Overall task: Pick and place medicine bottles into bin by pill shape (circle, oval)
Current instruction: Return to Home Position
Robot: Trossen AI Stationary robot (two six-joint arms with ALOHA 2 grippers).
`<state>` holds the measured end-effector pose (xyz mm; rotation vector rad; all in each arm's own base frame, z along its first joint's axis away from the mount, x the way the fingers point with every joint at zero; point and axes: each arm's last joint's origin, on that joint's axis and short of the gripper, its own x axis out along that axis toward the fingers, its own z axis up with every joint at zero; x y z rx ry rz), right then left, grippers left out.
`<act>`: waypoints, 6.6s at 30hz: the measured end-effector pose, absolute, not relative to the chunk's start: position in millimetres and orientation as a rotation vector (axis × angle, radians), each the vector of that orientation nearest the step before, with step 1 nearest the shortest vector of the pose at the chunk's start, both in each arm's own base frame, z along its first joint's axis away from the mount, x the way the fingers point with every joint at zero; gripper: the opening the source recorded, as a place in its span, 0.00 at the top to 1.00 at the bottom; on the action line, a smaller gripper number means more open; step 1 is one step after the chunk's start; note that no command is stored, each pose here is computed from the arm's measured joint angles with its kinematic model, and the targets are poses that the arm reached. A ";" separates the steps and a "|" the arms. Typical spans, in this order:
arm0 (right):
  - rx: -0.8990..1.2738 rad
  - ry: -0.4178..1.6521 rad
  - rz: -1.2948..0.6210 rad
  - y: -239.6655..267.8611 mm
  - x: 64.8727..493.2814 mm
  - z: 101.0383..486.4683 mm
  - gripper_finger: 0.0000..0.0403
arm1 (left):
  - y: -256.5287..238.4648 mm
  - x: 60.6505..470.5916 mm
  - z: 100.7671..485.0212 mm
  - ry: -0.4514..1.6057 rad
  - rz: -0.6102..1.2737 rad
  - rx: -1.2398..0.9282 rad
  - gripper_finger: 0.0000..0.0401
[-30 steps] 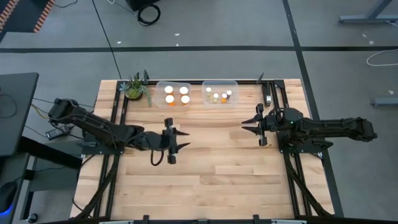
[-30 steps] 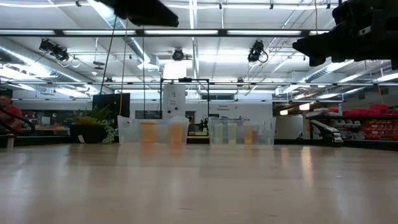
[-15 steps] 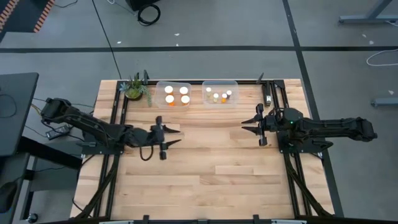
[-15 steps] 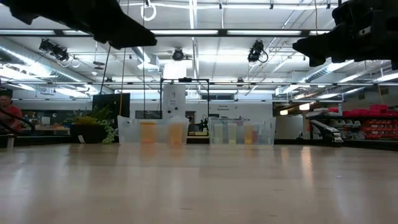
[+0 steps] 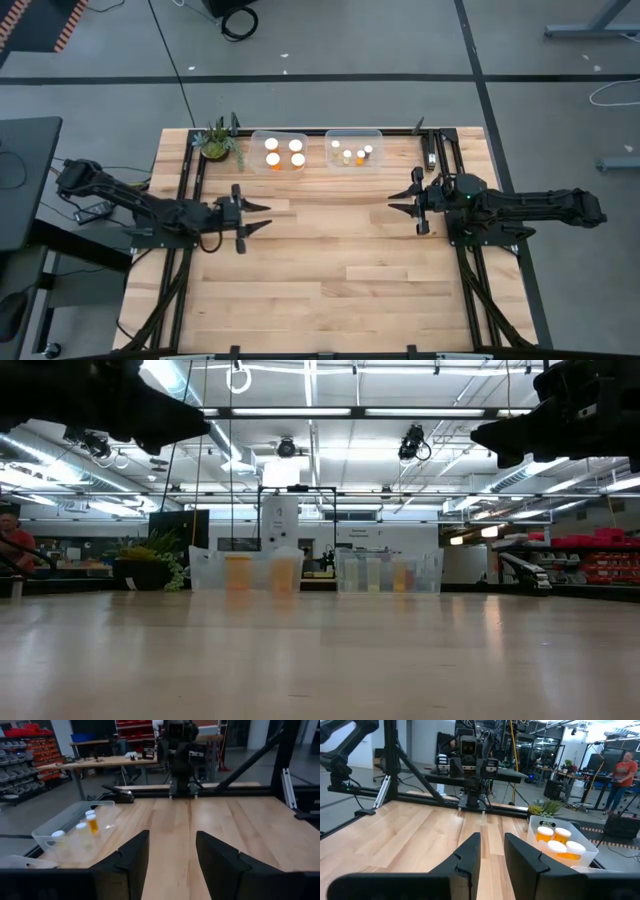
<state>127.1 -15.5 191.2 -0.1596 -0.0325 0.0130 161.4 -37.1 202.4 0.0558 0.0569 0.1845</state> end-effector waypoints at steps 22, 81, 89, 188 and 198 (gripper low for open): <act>-0.160 -0.034 0.013 -15.5 127.1 191.4 0.77 | -22.9 121.3 177.0 -0.060 0.241 0.031 0.86; -0.160 -0.034 0.013 -15.5 127.1 191.4 0.77 | -5.5 98.1 169.4 -0.038 0.147 -0.072 0.96; -0.160 -0.034 0.013 -15.5 127.1 191.4 0.77 | -5.2 98.6 168.0 -0.017 0.153 0.006 0.96; -0.025 -0.067 0.197 -18.1 96.0 177.9 0.77 | -5.1 98.5 172.3 -0.066 0.155 -0.003 0.93; -0.041 0.002 0.142 -9.7 101.6 166.2 0.77 | -5.1 98.5 172.3 -0.065 0.155 -0.003 0.92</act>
